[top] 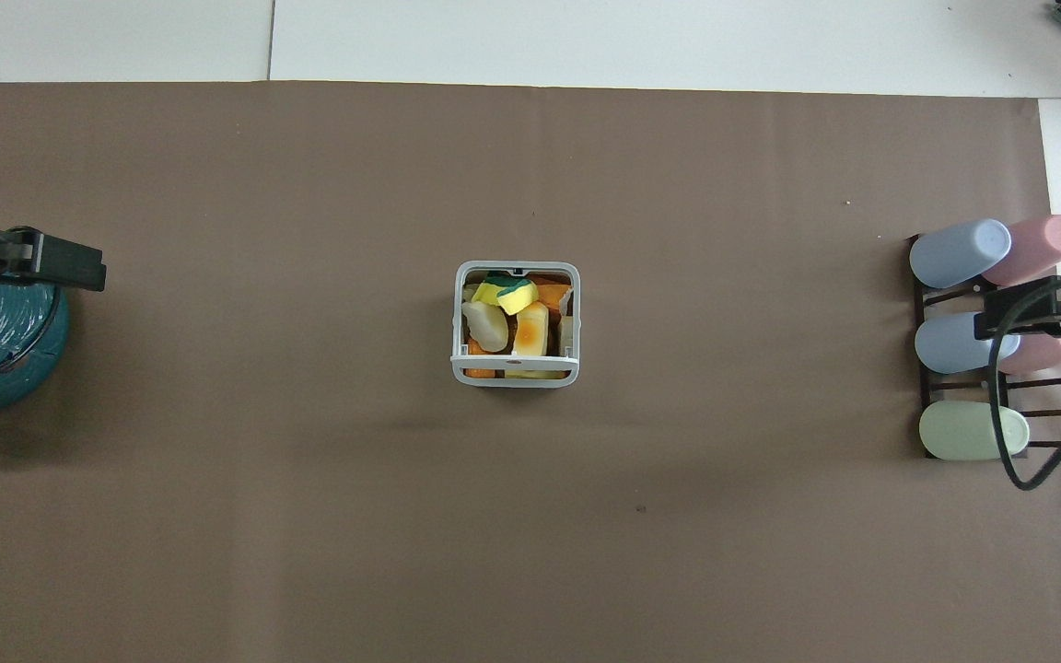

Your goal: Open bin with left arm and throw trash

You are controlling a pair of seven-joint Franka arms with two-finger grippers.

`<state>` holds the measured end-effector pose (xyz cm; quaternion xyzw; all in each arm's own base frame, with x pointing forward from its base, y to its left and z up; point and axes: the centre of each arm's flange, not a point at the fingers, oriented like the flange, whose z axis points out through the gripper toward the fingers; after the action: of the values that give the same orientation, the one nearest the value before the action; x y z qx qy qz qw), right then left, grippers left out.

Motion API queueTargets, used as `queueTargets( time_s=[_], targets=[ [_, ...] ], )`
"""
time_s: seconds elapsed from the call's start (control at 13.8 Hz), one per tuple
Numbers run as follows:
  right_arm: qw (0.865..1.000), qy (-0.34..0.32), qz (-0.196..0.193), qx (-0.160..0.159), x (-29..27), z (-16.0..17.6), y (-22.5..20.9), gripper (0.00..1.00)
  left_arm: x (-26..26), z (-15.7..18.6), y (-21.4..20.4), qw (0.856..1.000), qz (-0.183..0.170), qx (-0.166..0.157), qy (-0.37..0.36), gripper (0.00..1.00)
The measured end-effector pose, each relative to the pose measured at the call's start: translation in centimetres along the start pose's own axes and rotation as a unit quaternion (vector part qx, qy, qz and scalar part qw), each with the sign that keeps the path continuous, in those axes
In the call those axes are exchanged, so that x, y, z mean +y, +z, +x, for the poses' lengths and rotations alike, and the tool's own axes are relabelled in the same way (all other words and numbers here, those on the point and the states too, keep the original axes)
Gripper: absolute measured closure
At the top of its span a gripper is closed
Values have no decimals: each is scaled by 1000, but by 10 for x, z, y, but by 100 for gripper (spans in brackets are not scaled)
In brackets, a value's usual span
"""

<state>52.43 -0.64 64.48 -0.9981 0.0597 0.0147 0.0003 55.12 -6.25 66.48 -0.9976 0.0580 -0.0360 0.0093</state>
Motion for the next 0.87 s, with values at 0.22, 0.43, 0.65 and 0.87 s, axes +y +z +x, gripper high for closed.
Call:
queueTargets(
  time_s=[0.22,0.43,0.65,0.87],
  targets=[
    [1000,0,0,0,0,0,0,0,-10,-1,6,1000,1,-16,-9,0],
    [1000,0,-4,1,1,0,0,0,-14,-5,18,1000,1,-21,-13,0],
    [1000,0,-5,1,1,0,0,0,-18,-7,20,1000,1,-21,-16,0],
    [1000,0,-5,1,1,0,0,0,-26,-9,21,999,1,-20,-24,0]
  ],
)
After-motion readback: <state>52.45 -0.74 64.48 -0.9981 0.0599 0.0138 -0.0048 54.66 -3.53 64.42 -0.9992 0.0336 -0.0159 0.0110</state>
